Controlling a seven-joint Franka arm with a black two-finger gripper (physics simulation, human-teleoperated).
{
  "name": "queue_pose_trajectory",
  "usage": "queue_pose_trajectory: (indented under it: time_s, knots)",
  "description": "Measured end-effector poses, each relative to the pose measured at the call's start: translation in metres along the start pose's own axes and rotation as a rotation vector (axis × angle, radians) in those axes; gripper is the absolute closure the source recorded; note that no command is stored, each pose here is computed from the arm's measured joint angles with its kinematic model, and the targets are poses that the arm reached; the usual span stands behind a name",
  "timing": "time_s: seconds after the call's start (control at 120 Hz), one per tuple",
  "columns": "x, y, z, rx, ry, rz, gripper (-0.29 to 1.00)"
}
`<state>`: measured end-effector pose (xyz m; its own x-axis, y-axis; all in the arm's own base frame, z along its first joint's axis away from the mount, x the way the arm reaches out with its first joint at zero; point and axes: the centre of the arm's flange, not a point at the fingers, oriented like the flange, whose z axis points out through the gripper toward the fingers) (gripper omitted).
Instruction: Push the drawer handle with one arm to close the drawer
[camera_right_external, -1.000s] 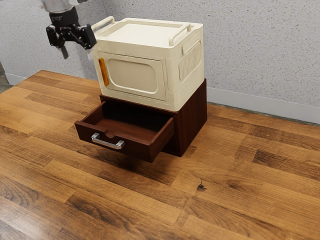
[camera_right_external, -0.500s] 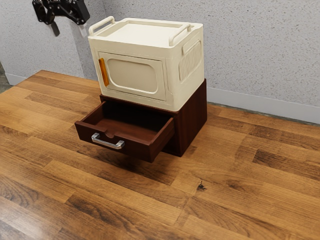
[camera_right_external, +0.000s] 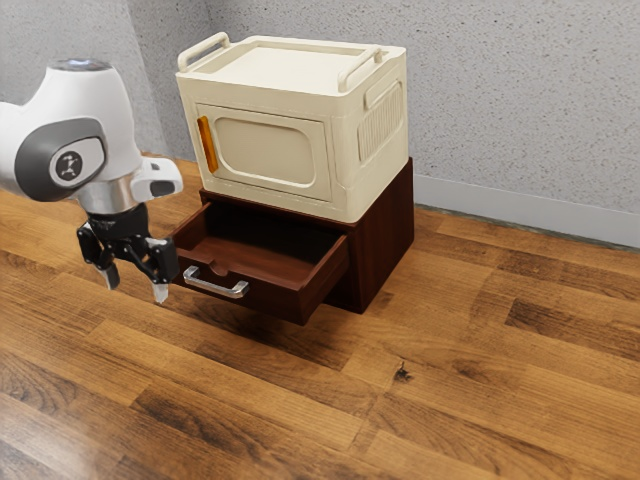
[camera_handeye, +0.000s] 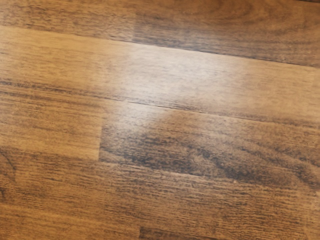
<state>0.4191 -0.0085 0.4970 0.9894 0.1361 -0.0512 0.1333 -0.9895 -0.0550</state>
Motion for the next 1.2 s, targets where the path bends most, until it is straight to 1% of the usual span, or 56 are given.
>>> queue_pose_trajectory:
  time_s: [0.033,0.1,0.333,0.442,0.542,0.775,0.975,1.2]
  knots:
    - [0.006,-0.001,0.01,-0.011,0.006,0.01,0.12]
    - [0.018,0.0,0.026,-0.011,0.023,0.024,0.18]
    - [0.067,0.01,0.076,-0.001,0.069,0.07,0.5]
    - [0.081,0.014,0.084,-0.005,0.106,0.086,0.61]
    - [0.09,0.016,0.086,-0.01,0.139,0.097,0.69]
    - [0.11,0.022,0.098,-0.015,0.173,0.12,0.76]
    - [0.134,0.026,0.092,-0.02,0.211,0.13,0.78]
    - [0.154,0.037,0.093,-0.023,0.226,0.155,0.78]
